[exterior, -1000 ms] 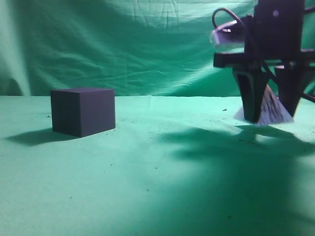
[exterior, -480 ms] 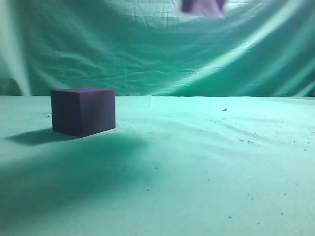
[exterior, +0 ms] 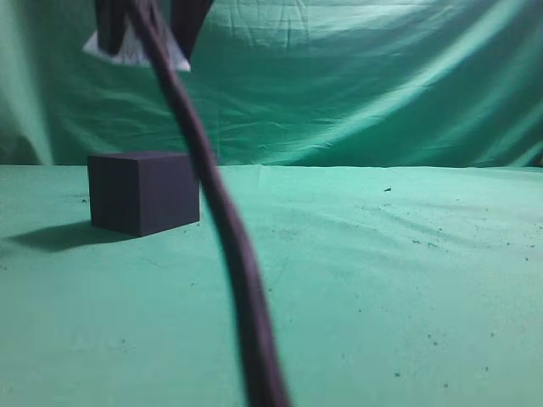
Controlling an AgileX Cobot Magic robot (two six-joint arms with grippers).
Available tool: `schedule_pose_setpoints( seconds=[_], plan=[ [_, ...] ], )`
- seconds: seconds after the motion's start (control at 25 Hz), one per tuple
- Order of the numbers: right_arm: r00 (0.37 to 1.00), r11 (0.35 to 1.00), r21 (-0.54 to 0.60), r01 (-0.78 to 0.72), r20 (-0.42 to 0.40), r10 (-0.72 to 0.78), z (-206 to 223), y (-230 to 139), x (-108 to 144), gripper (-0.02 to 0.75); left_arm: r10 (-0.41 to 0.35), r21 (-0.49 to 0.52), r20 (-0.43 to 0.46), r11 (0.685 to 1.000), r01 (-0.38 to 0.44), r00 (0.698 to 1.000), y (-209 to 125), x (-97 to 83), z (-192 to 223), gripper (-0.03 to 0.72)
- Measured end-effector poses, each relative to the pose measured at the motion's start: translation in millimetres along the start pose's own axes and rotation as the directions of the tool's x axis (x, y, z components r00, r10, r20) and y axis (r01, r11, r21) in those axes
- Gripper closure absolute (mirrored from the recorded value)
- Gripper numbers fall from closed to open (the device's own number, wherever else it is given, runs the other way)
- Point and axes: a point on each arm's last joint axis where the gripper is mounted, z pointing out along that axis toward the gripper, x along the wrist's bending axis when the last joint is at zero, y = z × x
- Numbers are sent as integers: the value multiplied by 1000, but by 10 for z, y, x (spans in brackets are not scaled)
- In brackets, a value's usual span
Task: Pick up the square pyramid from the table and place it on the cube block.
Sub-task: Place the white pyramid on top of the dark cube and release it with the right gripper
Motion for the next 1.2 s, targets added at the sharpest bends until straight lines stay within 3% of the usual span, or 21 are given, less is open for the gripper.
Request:
schedule_pose_setpoints(
  seconds=[0.36, 0.88, 1.04, 1.12, 1.2],
  plan=[
    [1000, 994, 104, 10, 4, -10, 520, -21, 33, 336, 0, 0, 0, 1000, 0, 1000, 0, 0, 0, 688],
    [1000, 992, 126, 12, 8, -13, 669, -27, 38, 336, 0, 0, 0, 1000, 0, 1000, 0, 0, 0, 688],
    [1000, 993, 119, 12, 9, -14, 633, -22, 35, 128, 0, 0, 0, 1000, 0, 1000, 0, 0, 0, 688],
    [1000, 995, 100, 12, 9, -12, 542, -11, 31, 76, 0, 0, 0, 1000, 0, 1000, 0, 0, 0, 688],
    [1000, 998, 69, 10, 8, -10, 381, 3, 22, 93, 0, 0, 0, 1000, 0, 1000, 0, 0, 0, 688]
  ],
)
